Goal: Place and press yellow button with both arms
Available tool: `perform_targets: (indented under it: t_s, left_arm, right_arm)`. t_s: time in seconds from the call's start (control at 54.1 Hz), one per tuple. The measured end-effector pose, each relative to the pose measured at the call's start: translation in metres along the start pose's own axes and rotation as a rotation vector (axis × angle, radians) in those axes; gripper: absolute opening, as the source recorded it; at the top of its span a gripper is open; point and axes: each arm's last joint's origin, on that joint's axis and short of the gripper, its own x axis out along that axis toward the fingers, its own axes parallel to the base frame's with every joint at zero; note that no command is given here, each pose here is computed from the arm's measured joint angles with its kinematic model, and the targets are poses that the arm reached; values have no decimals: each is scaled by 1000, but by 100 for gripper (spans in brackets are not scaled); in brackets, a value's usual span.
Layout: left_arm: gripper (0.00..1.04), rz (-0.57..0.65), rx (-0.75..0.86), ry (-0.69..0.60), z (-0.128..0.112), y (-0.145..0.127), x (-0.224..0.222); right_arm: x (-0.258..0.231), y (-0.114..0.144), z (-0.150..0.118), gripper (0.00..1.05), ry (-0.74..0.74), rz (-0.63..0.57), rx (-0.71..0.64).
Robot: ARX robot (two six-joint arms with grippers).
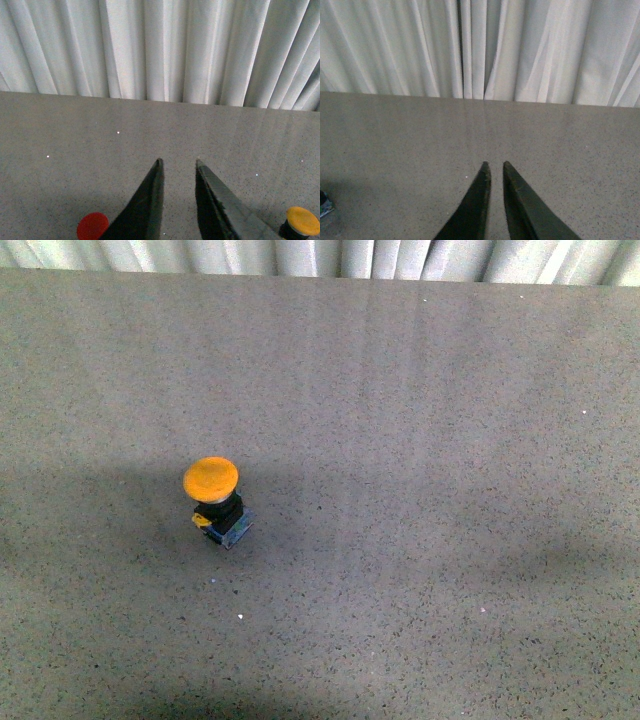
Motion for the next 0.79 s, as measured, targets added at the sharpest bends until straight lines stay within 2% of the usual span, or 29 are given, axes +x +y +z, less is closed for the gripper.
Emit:
perform_targets:
  t_s: [0.166, 0.259, 0.407, 0.518, 0.795]
  left_arm:
    - [52, 0, 0, 0, 0, 0, 0]
    - [74, 0, 0, 0, 0, 0, 0]
    - [96, 0, 0, 0, 0, 0, 0]
    - [95, 0, 2, 0, 0, 0, 0]
    - [96, 0, 2, 0, 0, 0, 0]
  right_arm:
    - [0, 0, 0, 40, -1, 0, 0]
    - [0, 0, 0, 61, -1, 0, 0]
    - [0, 0, 0, 84, -1, 0, 0]
    - [0, 0, 0, 97, -1, 0, 0]
    - [0, 0, 0, 96, -1, 0, 0]
